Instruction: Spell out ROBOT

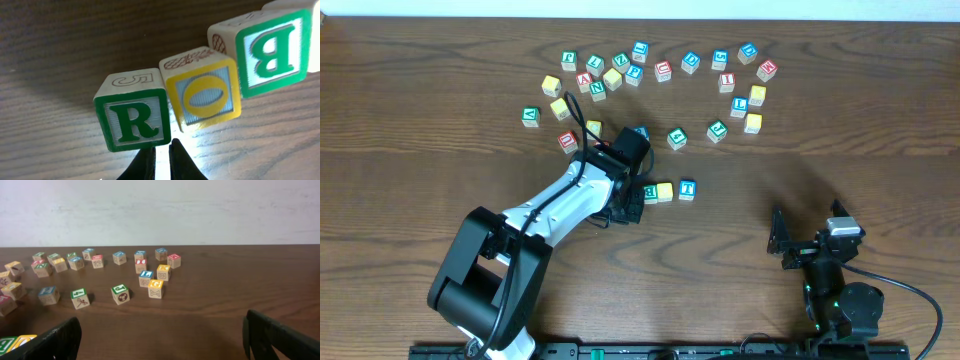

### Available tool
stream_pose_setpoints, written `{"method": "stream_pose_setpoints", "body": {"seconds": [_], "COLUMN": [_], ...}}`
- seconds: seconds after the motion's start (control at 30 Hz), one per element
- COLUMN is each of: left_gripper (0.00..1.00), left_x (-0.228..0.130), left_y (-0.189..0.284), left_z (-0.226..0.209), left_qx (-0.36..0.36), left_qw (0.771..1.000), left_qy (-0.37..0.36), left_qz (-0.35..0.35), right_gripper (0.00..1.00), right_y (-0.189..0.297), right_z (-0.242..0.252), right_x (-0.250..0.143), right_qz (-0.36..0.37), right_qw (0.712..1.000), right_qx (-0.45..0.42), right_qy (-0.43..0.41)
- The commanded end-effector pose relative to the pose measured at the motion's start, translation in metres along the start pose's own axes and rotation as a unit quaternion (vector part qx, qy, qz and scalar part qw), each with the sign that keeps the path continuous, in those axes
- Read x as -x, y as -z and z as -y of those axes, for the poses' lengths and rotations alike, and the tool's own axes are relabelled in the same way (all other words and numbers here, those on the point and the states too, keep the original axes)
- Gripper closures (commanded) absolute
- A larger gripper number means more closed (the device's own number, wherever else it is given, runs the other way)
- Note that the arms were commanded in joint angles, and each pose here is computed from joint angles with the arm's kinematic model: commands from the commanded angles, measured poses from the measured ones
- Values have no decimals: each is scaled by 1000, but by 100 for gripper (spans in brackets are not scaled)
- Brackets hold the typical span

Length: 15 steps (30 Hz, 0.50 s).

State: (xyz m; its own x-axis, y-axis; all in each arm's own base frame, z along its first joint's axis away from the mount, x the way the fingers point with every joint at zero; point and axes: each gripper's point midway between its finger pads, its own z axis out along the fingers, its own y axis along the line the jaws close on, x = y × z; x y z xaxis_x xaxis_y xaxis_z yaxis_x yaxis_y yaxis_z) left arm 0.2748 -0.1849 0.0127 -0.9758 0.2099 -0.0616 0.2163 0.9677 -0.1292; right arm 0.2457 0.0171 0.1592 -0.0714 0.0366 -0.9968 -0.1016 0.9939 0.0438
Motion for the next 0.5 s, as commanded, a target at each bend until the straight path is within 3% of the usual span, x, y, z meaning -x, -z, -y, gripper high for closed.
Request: {"method": "stream_pose_setpoints", "body": {"seconds": [0.0,0.27,0.47], "left_gripper": [89,90,90], "left_x": [7,8,24], "left_y": [3,11,52], "left_z": [1,2,12], "left_qx": [3,1,-14], "left_qw": [1000,1000,998], "left_qy": [-5,-11,-26], "left_qz": [11,17,63], "right_gripper": [1,1,1], "right_y": [0,0,0], "right_z": [-1,-1,-1], "right_x": [-1,-1,-1], "right_qz": [0,0,0], "right_qw": [1000,1000,1000], "right_qx": [2,2,2], "right_qy": [8,8,8]}}
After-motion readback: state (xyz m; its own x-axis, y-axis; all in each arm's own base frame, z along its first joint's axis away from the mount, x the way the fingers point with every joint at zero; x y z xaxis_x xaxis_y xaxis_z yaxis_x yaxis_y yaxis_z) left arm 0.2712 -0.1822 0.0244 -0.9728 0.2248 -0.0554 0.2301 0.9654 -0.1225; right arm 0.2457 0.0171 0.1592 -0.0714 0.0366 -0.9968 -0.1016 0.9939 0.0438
